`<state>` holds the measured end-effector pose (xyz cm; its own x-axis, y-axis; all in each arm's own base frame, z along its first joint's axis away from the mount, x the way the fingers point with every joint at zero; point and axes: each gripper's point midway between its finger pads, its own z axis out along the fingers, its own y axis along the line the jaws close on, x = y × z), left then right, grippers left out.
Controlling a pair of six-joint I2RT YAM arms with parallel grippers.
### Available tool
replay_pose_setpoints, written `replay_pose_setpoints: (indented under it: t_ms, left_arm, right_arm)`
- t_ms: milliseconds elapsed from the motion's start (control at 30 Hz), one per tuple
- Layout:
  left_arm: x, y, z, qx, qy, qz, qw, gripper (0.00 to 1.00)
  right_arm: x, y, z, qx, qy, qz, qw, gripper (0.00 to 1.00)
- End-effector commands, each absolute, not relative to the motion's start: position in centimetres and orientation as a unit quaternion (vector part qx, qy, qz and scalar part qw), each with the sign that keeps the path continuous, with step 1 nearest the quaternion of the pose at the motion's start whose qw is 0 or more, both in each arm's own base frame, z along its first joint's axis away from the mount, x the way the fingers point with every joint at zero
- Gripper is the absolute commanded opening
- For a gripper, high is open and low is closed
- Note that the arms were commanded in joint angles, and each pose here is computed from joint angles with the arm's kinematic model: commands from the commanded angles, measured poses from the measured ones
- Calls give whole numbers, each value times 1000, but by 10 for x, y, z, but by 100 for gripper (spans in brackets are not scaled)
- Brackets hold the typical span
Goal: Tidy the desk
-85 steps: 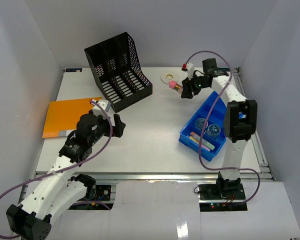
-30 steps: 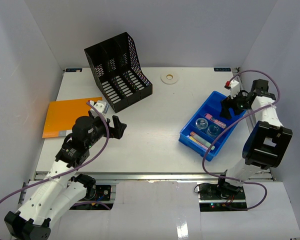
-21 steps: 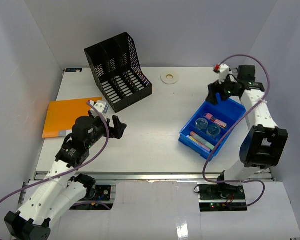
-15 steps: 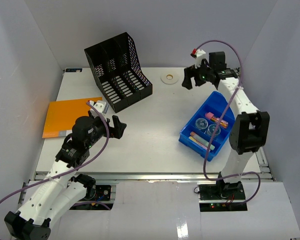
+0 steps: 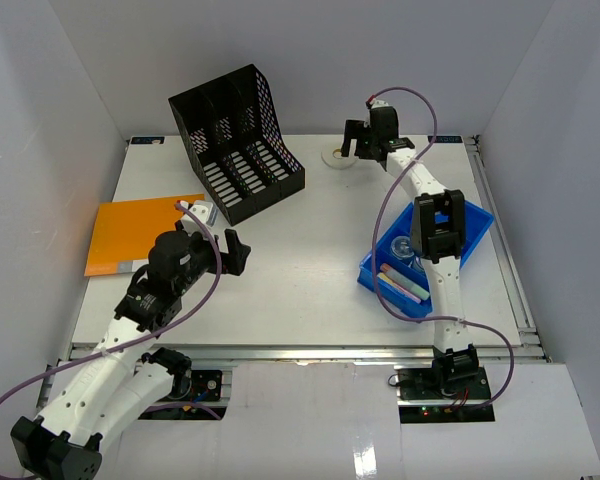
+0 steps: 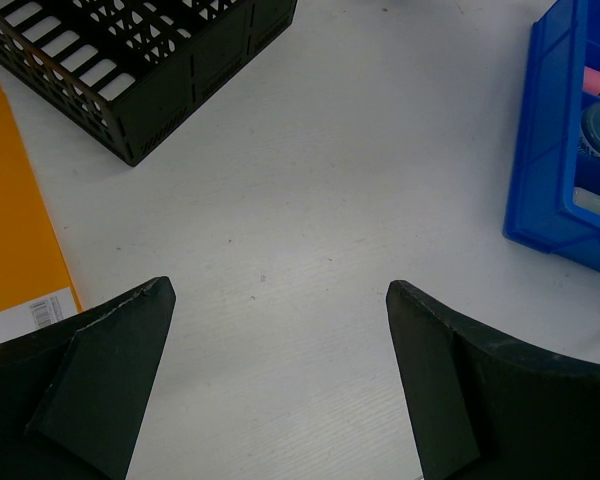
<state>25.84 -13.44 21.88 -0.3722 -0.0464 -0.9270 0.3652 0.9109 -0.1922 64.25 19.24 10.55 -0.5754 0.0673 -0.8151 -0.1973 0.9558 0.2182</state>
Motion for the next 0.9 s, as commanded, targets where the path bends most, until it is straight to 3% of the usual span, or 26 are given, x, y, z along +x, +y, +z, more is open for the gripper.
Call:
replay_pose_setpoints:
  t_ms: [0,233,700,867]
  left_arm:
    - [262,-130,217,96,807,-174,556,98]
    - [262,-132,215,100,809,-176,552,98]
    - [263,-132,213,99,811,-174,550,98]
    - [263,-132,214,100,810,-175,551,98]
  right_arm:
    - [680,188,139,46,833,120,539,91]
    - [693,190,113,62,826,88,554,79]
    - [696,198,62,31,838,74,540,69]
    - [694,200,58,21,841,78,535,60]
